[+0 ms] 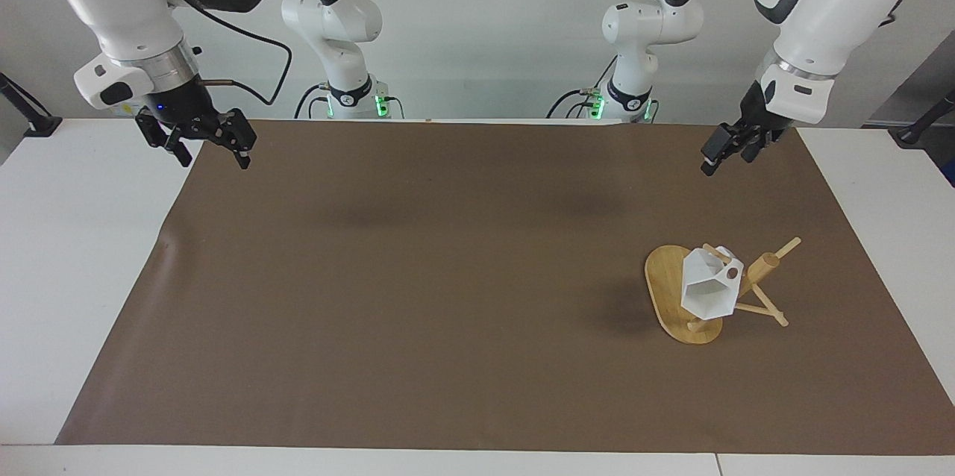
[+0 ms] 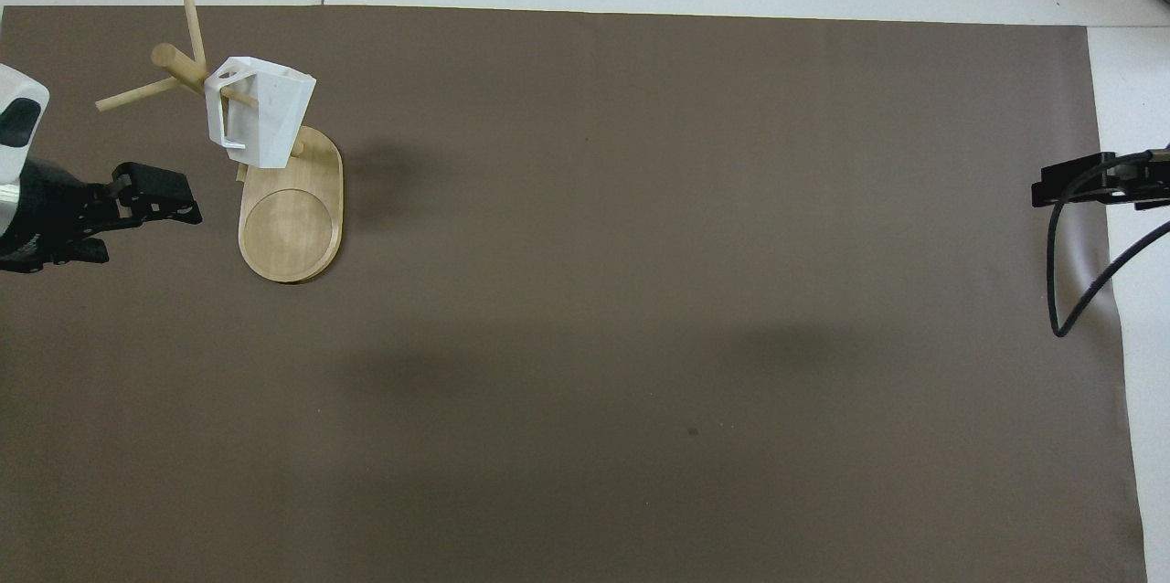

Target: Hang cup on rack

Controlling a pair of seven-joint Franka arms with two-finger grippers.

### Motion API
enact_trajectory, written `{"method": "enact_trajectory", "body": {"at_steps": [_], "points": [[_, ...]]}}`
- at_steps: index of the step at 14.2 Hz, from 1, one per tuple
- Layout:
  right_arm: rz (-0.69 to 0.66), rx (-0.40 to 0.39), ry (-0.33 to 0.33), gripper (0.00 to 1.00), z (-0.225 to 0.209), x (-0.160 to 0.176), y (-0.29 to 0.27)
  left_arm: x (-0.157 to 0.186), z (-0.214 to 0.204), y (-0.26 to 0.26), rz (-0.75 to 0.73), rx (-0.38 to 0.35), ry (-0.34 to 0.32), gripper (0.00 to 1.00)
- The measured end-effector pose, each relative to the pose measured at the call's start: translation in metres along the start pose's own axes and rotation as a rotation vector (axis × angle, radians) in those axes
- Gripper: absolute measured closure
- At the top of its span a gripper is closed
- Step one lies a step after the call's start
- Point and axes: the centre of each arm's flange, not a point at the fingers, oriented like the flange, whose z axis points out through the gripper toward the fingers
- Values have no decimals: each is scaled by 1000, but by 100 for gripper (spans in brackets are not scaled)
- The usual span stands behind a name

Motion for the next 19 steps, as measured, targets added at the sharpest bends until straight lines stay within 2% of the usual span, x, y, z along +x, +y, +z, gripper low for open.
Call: {"method": "enact_trajectory", "body": {"at_steps": [3,6,12,19], "points": [[0,0,0,0,0,0,0,6,-23,-6,185,4,-13,0],[0,0,0,0,0,0,0,8,-42,-2,280,7,-51,0],[0,0,0,0,0,0,0,13,-62,7,327,15,-75,0],[0,0,0,0,0,0,0,-5,-75,9,358,37,-104,0]]}}
